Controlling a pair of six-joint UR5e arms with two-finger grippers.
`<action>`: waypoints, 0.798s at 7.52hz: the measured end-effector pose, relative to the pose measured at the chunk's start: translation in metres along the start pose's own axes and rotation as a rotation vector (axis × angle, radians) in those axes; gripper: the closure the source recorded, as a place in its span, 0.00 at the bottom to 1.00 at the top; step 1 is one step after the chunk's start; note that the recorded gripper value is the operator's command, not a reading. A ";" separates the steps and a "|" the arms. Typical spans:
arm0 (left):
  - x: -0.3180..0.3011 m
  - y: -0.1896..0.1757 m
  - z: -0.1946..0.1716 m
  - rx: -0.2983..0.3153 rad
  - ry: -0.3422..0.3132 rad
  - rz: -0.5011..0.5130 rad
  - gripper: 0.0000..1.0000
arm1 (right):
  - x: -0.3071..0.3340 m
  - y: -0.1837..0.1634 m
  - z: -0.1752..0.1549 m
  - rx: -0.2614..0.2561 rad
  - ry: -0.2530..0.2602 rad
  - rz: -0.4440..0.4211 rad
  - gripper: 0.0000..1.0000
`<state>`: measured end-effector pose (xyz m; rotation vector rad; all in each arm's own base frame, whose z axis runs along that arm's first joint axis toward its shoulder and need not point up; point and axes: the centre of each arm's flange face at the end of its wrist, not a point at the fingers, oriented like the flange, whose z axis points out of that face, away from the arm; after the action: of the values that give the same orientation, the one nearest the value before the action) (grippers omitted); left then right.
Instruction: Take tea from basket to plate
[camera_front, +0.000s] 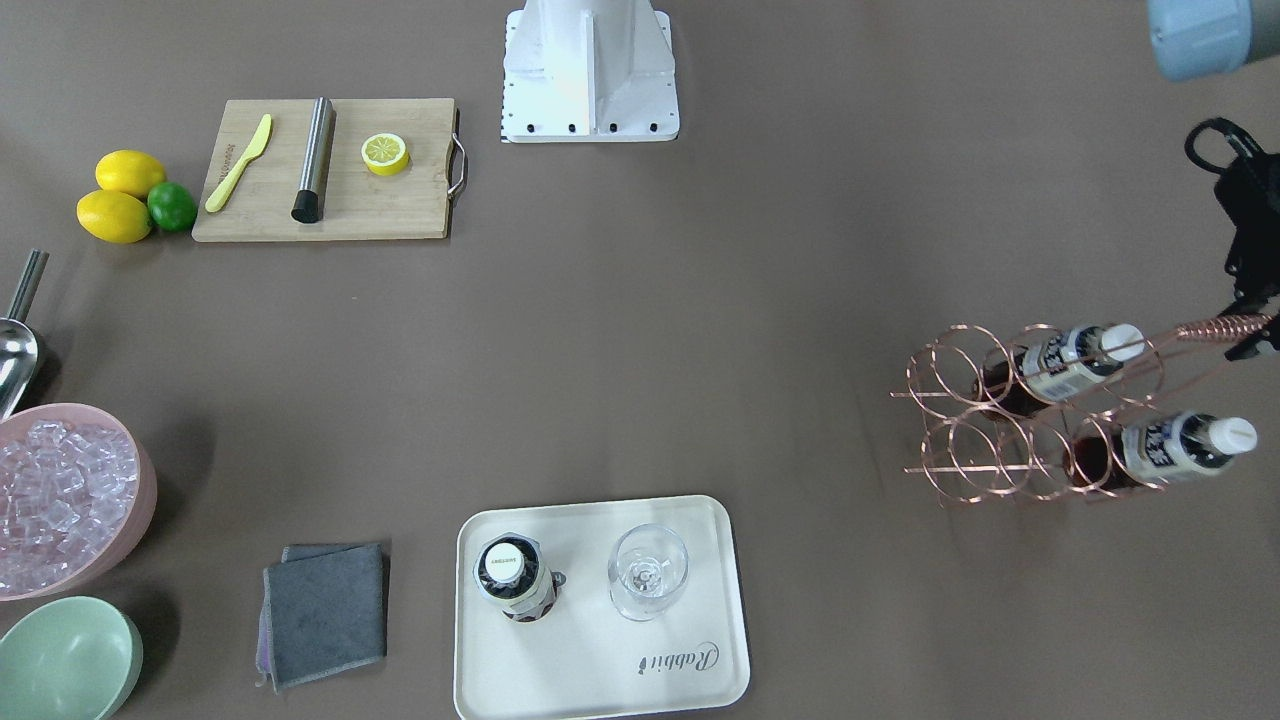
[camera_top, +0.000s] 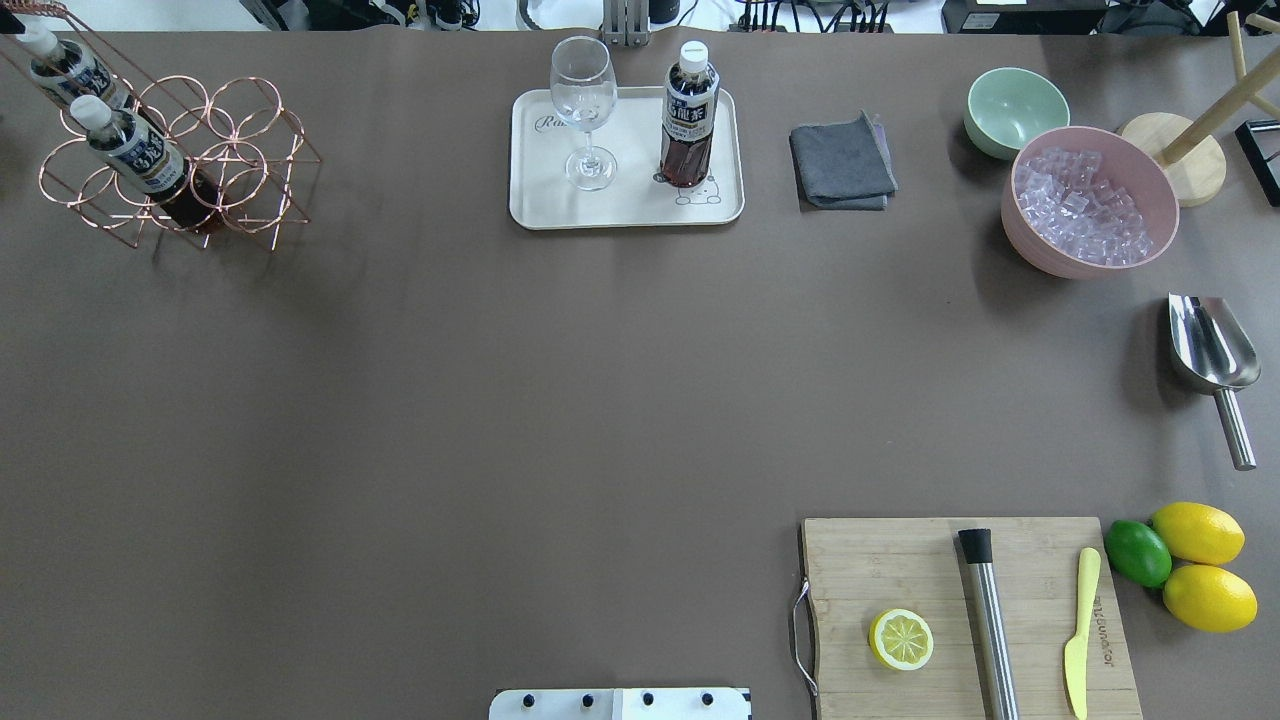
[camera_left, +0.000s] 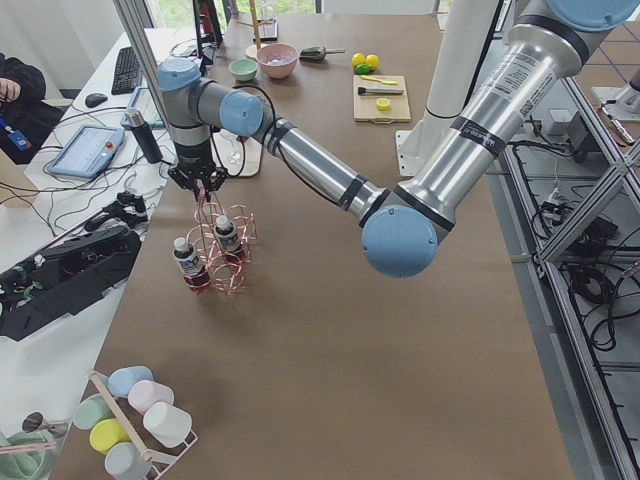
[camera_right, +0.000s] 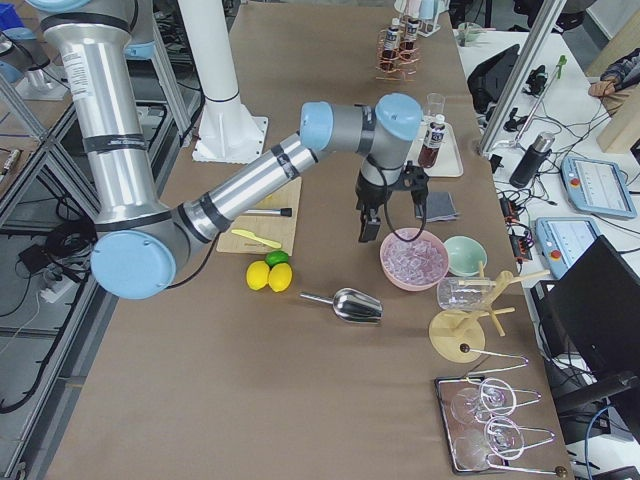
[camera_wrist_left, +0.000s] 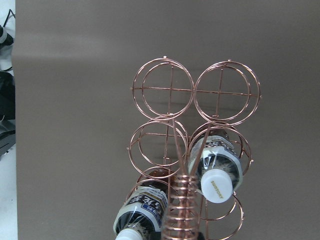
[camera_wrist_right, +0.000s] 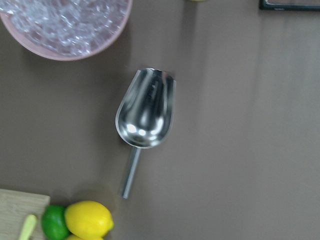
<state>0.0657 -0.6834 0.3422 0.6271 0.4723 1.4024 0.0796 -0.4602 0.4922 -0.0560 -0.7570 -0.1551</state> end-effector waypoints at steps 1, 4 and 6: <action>-0.012 0.013 0.012 0.001 -0.012 -0.002 1.00 | 0.054 0.028 0.005 -0.014 0.015 -0.025 0.00; -0.037 0.026 0.035 -0.008 -0.041 0.001 0.01 | 0.124 0.065 0.017 -0.031 0.036 -0.006 0.00; -0.045 0.026 0.036 -0.012 -0.059 -0.001 0.01 | 0.155 0.100 0.041 0.028 0.057 -0.003 0.00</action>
<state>0.0643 -0.7310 0.3840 0.6569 0.4166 1.3814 0.1790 -0.3755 0.6295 -0.0242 -0.7018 -0.1483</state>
